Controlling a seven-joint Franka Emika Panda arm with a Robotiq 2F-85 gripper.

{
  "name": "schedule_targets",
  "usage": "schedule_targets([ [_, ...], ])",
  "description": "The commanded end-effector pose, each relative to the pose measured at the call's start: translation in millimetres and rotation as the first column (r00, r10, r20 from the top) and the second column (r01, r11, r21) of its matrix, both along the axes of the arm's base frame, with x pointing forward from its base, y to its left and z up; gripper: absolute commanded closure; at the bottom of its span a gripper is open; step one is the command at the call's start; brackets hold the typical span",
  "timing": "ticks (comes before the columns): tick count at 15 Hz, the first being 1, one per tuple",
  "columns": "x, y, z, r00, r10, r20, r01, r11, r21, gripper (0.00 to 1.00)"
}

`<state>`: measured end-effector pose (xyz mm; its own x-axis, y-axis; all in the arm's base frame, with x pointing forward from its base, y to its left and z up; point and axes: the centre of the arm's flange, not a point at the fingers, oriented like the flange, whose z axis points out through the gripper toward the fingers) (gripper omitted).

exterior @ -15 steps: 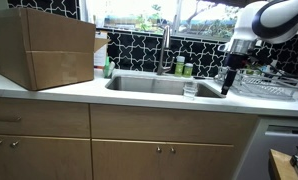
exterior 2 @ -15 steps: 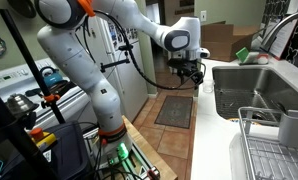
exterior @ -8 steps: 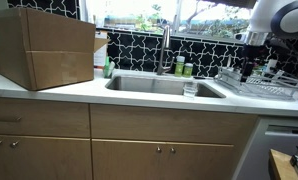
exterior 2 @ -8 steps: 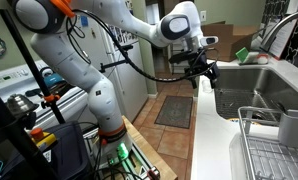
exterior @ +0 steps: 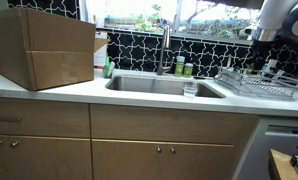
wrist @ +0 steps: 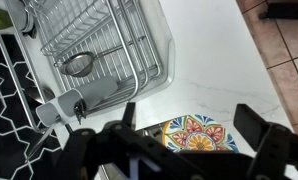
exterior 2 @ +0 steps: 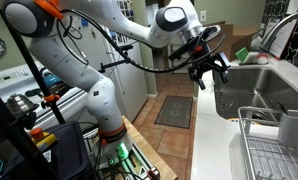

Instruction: Remove the spoons from the front compartment of the utensils rack and place them in the rear compartment of the utensils rack in the dishes drying rack

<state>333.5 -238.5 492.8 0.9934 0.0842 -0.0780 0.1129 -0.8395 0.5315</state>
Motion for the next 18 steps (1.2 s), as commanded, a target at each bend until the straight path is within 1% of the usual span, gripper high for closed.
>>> schedule_targets([
  [1,0.3,0.6,-0.1,1.000,0.001,0.000,-0.001,1.000,-0.001,0.00],
  [2,-2.6,-14.1,-3.2,1.000,-0.008,0.007,0.008,1.000,0.005,0.00],
  [3,-6.1,-24.2,-3.0,1.000,-0.011,0.020,0.011,1.000,-0.015,0.00],
  [4,-11.3,-36.1,-1.5,0.999,-0.016,0.049,0.017,1.000,-0.022,0.00],
  [9,-28.1,-89.4,4.4,0.985,0.094,0.143,-0.093,0.996,-0.014,0.00],
  [11,-29.6,-109.4,7.5,0.984,0.113,0.140,-0.115,0.993,0.008,0.00],
  [15,-30.3,-145.2,6.1,0.988,0.133,0.075,-0.137,0.989,0.047,0.00],
  [18,-26.1,-164.3,4.3,0.986,0.156,0.060,-0.159,0.985,0.060,0.00],
])
